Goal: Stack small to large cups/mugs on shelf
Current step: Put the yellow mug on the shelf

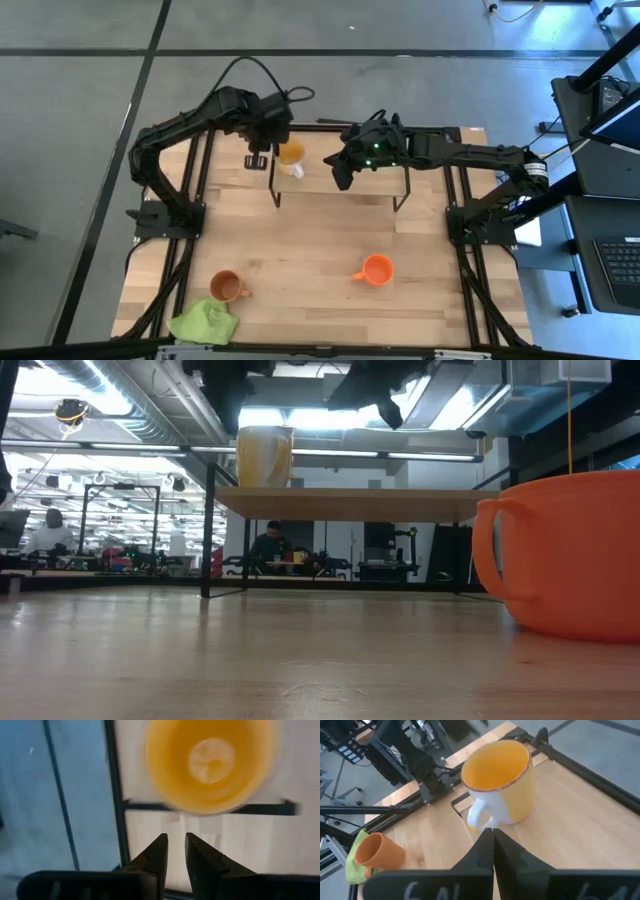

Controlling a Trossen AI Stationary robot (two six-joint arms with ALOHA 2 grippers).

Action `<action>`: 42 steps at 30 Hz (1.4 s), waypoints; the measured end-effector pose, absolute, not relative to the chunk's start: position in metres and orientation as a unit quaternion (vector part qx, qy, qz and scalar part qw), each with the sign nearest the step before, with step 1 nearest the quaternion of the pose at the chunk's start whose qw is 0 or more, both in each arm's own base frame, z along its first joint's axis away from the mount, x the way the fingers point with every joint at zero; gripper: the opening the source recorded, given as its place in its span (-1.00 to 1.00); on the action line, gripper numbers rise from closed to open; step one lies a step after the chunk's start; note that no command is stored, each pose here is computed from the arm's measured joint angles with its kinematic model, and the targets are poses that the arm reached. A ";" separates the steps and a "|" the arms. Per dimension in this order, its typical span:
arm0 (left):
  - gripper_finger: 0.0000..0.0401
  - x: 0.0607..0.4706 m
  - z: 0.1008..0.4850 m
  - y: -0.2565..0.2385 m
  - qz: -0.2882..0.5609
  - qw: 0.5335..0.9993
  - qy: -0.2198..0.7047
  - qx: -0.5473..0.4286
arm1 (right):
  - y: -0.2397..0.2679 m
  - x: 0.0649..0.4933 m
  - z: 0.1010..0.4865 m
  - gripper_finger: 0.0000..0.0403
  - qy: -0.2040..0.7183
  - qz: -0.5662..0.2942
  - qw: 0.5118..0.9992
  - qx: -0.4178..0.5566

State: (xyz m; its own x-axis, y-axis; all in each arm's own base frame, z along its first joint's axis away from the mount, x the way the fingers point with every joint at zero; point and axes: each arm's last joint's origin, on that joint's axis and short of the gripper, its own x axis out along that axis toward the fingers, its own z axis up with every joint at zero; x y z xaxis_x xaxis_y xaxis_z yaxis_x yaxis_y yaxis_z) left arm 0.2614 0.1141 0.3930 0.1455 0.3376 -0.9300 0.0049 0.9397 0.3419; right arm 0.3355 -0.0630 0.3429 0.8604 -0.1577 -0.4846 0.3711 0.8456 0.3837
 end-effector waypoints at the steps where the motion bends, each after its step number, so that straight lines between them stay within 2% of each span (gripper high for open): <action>1: -0.73 0.260 0.393 0.118 0.122 0.745 0.644 0.121 | -0.063 0.337 0.341 -0.99 0.225 -0.143 0.932 0.245; 7: -0.82 0.255 0.392 0.129 0.095 0.774 0.625 0.041 | -0.064 0.346 0.333 -1.00 0.227 -0.131 0.928 0.264; 13: -0.86 0.257 0.393 0.131 0.095 0.784 0.612 0.040 | -0.065 0.357 0.324 -1.00 0.226 -0.108 0.927 0.280; 20: -0.86 0.249 0.383 0.147 0.121 0.765 0.632 0.032 | -0.065 0.369 0.314 -1.00 0.224 -0.085 0.927 0.288; 24: -0.86 0.246 0.371 0.156 0.106 0.762 0.638 0.007 | -0.065 0.371 0.313 -1.00 0.220 -0.075 0.928 0.292; 31: -0.86 0.254 0.353 0.160 0.078 0.782 0.618 -0.003 | -0.065 0.371 0.313 -1.00 0.220 -0.076 0.927 0.293; 42: -0.86 0.256 0.349 0.167 0.087 0.792 0.604 0.002 | -0.065 0.383 0.296 -1.00 0.236 -0.080 0.921 0.300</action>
State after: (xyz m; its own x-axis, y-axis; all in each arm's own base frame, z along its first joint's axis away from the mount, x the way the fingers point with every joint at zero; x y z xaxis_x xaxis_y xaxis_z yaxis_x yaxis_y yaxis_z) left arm 0.2562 0.1672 0.3489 0.2543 0.1414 -0.9567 -0.1357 0.9847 0.1095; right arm 0.3825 -0.0646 0.2960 0.8762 -0.0064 -0.4820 0.2895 0.8065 0.5155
